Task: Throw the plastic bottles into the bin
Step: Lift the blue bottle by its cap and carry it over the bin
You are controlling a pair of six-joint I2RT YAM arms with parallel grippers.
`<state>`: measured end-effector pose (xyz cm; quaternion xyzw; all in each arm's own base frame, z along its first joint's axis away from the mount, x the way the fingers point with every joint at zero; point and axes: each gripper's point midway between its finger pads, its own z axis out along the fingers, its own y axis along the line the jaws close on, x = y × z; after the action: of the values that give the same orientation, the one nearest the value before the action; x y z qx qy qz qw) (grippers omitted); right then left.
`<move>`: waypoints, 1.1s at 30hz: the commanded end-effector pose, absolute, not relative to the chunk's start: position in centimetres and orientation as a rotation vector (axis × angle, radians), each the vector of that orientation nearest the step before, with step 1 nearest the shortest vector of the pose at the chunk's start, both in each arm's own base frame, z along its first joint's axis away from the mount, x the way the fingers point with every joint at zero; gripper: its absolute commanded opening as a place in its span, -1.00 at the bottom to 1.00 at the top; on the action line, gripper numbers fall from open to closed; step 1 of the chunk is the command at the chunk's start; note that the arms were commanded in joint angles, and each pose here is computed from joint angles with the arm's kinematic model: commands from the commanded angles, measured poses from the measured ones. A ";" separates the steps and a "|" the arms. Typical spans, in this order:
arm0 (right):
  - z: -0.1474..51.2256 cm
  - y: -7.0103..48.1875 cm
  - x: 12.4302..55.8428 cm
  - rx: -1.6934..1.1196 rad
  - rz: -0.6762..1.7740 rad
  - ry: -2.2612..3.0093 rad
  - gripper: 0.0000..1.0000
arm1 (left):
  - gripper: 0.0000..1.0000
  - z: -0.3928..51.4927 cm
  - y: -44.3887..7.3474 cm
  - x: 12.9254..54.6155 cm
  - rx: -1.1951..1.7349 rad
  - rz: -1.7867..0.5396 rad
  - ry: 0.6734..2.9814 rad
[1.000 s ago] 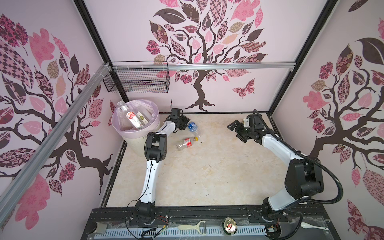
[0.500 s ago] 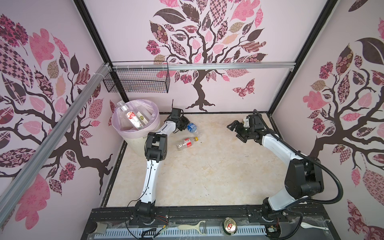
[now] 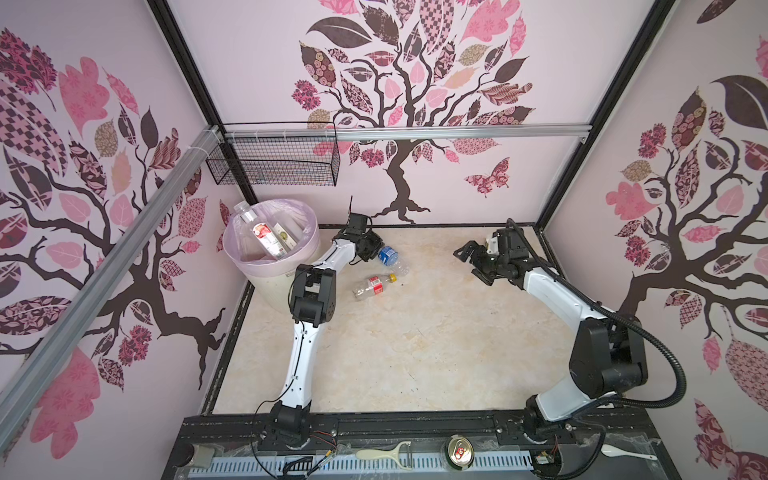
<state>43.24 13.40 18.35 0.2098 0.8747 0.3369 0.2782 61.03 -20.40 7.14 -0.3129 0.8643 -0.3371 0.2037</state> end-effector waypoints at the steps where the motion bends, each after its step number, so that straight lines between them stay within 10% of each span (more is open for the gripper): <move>1: 22.7 13.6 43.5 0.499 0.936 2.280 0.99 | -0.54 13.9 -20.8 60.2 -0.789 -0.962 2.342; 12: 27.6 14.6 42.3 0.380 0.993 2.250 0.99 | -0.58 30.9 -15.3 54.5 -0.615 -0.807 2.150; 28: 25.3 22.5 36.4 0.205 1.040 2.415 1.00 | -0.55 59.8 6.1 38.4 -0.657 -0.290 1.397; 33: 25.3 23.1 35.6 0.185 1.037 2.434 1.00 | -0.52 62.1 8.9 36.9 -0.682 -0.143 1.302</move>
<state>35.94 23.73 24.26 0.0619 0.8903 0.3852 0.2349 37.06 6.50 61.93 -0.2954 0.6045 -0.1281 0.7287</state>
